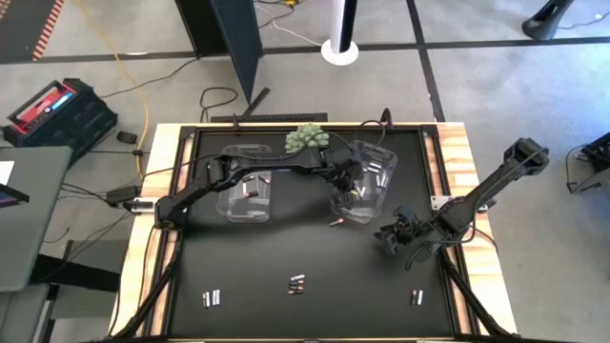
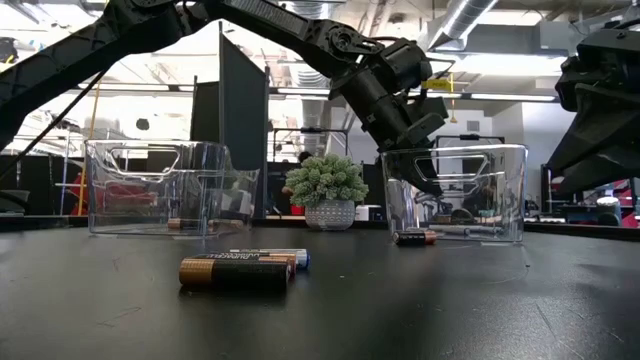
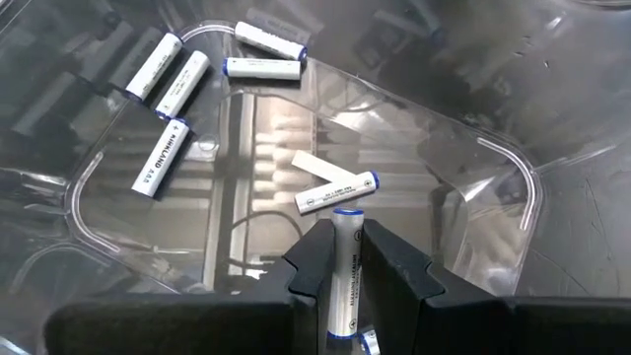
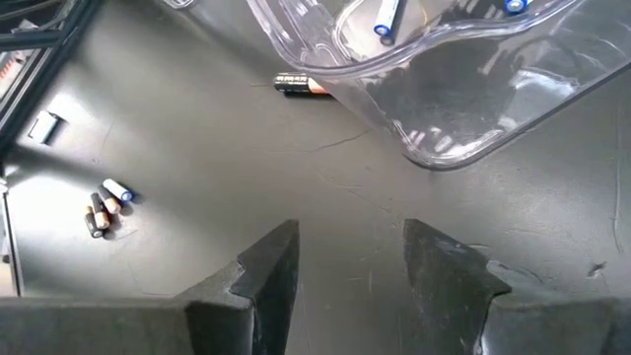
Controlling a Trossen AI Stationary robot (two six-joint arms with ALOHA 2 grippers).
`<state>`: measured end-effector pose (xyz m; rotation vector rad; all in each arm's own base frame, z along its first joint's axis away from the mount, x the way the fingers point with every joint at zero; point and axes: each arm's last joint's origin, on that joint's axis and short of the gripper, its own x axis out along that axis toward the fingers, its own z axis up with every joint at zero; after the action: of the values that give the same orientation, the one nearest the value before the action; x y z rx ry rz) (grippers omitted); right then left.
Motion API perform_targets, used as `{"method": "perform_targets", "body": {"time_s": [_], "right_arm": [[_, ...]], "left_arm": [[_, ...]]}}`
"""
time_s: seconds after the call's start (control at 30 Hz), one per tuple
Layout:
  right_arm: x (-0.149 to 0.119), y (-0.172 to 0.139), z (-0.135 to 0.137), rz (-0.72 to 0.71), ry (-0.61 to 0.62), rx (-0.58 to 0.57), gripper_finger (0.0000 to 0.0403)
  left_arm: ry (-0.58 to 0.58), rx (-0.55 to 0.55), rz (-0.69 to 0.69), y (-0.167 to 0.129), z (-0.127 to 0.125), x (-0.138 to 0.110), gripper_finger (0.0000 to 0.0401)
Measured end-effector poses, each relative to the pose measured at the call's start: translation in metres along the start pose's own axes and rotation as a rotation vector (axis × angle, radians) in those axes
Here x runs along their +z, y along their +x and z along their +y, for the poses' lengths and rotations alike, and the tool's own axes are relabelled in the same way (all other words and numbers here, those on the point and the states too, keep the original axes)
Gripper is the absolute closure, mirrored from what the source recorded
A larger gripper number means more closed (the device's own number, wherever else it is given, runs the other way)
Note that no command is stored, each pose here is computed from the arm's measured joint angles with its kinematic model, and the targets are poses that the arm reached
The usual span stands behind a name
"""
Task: Sort batteries
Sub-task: Put the white-blue battery into the right transparent bin
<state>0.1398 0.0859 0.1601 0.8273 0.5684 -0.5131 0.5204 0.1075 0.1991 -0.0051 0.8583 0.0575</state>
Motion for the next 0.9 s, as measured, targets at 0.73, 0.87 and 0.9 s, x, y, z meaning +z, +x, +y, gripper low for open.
{"method": "perform_targets", "body": {"time_s": [0.73, 0.87, 0.9], "right_arm": [[0.0001, 0.0, 0.0006, -0.001, 0.021, 0.005, 0.0202], [0.0001, 0.0, 0.0011, -0.001, 0.024, 0.009, 0.0202], [0.0001, 0.0, 0.0011, -0.001, 0.024, 0.009, 0.0202]], "left_arm": [[0.004, 0.012, 0.002, -0.0002, 0.0011, -0.0001, 0.033], [0.006, 0.013, 0.002, -0.0003, 0.0013, -0.0001, 0.0292], [0.011, 0.013, 0.002, -0.0003, 0.0013, -0.0001, 0.0283]]}}
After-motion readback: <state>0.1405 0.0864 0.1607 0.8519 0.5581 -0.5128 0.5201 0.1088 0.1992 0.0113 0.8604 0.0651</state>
